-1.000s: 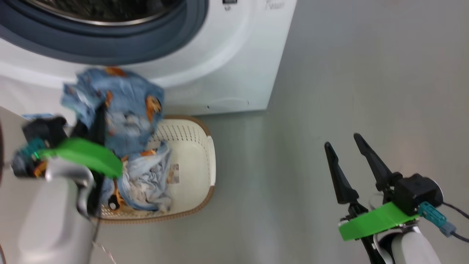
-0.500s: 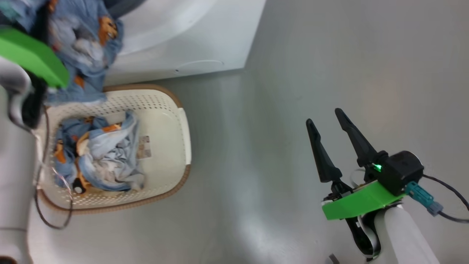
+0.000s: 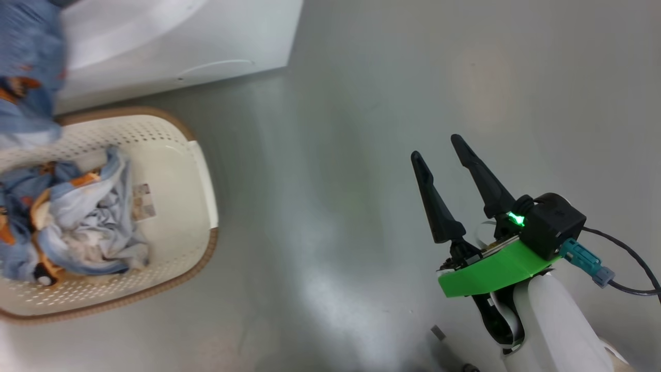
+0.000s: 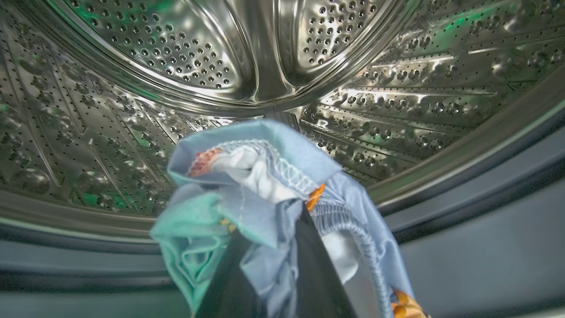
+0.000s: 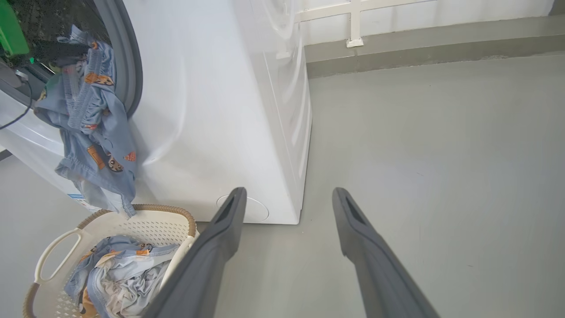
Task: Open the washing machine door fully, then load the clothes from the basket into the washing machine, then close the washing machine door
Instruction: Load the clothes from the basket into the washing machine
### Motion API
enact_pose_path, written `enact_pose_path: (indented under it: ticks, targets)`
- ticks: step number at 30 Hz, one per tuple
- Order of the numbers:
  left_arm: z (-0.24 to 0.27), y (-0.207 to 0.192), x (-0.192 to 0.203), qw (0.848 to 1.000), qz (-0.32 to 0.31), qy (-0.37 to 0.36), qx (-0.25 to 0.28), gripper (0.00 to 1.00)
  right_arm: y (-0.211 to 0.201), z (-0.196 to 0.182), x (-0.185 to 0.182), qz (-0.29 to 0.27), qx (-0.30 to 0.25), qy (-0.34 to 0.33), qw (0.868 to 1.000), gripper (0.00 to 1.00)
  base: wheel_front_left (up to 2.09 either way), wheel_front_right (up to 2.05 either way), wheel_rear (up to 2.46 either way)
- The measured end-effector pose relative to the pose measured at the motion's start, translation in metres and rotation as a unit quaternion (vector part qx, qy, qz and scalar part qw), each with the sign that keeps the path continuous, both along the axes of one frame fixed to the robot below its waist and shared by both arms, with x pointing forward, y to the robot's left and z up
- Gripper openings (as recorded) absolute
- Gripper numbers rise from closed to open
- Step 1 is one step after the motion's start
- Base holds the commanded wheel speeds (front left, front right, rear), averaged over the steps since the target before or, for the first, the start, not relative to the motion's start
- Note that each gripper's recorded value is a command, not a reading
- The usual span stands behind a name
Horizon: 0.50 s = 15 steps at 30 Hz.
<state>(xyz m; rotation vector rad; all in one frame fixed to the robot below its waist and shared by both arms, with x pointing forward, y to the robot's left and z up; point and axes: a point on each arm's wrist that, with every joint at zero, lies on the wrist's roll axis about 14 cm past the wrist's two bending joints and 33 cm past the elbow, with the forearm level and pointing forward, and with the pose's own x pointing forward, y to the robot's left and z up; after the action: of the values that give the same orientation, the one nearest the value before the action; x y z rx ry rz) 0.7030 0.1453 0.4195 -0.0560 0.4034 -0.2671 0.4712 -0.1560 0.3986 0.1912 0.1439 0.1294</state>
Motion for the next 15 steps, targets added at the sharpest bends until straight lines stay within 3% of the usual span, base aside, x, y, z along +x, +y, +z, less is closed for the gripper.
enact_pose_path:
  ticks: [8,15]
  targets:
    - [0.017,0.000,0.045,0.998,0.019,-0.052,-0.021,0.00,-0.011,-0.013,-0.006,-0.014,-0.001,0.020,1.000,1.00,0.00,0.00,0.00]
    - [0.044,0.011,0.076,0.985,0.061,-0.164,-0.005,0.00,-0.018,-0.024,-0.005,-0.022,-0.003,0.033,0.999,1.00,0.00,0.00,0.00]
